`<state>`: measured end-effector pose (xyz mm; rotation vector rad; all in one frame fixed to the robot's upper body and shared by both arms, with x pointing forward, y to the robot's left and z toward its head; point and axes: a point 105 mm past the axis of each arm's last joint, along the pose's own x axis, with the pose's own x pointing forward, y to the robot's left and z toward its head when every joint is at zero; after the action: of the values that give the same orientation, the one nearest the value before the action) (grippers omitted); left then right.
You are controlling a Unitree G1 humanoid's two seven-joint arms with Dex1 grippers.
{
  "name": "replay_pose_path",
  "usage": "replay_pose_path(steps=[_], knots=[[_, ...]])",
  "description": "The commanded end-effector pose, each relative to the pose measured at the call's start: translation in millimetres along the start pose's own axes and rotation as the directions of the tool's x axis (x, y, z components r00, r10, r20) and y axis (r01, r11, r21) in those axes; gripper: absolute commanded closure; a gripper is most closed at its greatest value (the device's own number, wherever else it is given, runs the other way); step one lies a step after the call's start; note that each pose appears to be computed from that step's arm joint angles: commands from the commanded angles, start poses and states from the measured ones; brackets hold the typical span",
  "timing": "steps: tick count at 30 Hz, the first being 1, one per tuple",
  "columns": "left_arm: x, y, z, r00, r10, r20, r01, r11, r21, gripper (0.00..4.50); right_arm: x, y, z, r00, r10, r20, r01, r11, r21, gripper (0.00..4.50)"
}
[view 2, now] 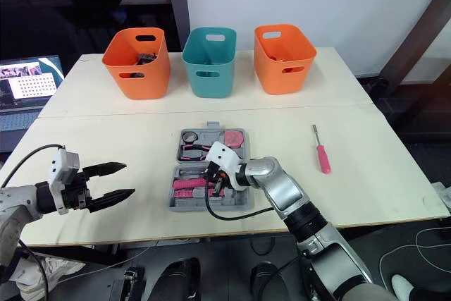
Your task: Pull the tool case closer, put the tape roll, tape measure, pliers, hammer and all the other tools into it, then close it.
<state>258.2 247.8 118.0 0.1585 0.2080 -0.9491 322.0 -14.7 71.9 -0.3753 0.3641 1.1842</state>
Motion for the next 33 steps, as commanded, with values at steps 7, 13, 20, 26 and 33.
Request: replay_pose_path(steps=[7, 13, 20, 26, 33], knots=[[-7, 6, 6, 1.000, 0.025, -0.003, -0.024, 0.998, 0.050, 0.00, 2, -2, -21, 0.999, -0.017, -0.036, 0.017, 1.000, -0.003, 4.45], [-7, 6, 6, 1.000, 0.023, -0.003, -0.023, 0.998, 0.051, 0.00, 5, -5, -34, 0.998, -0.024, -0.058, 0.025, 1.000, 0.016, 4.45], [-6, 7, 8, 1.000, 0.021, -0.003, -0.021, 0.998, 0.059, 0.00, 13, 2, -49, 0.997, 0.010, -0.080, -0.004, 0.998, 0.067, 4.45], [-6, 8, 8, 1.000, 0.018, -0.006, -0.018, 0.998, 0.059, 0.00, 18, 7, -71, 0.993, 0.042, -0.111, -0.021, 0.983, 0.183, 4.45], [-6, 8, 8, 1.000, 0.011, -0.019, -0.010, 0.998, 0.062, 0.00, 26, 16, -100, 0.986, 0.101, -0.135, -0.046, 0.931, 0.361, 4.45]])
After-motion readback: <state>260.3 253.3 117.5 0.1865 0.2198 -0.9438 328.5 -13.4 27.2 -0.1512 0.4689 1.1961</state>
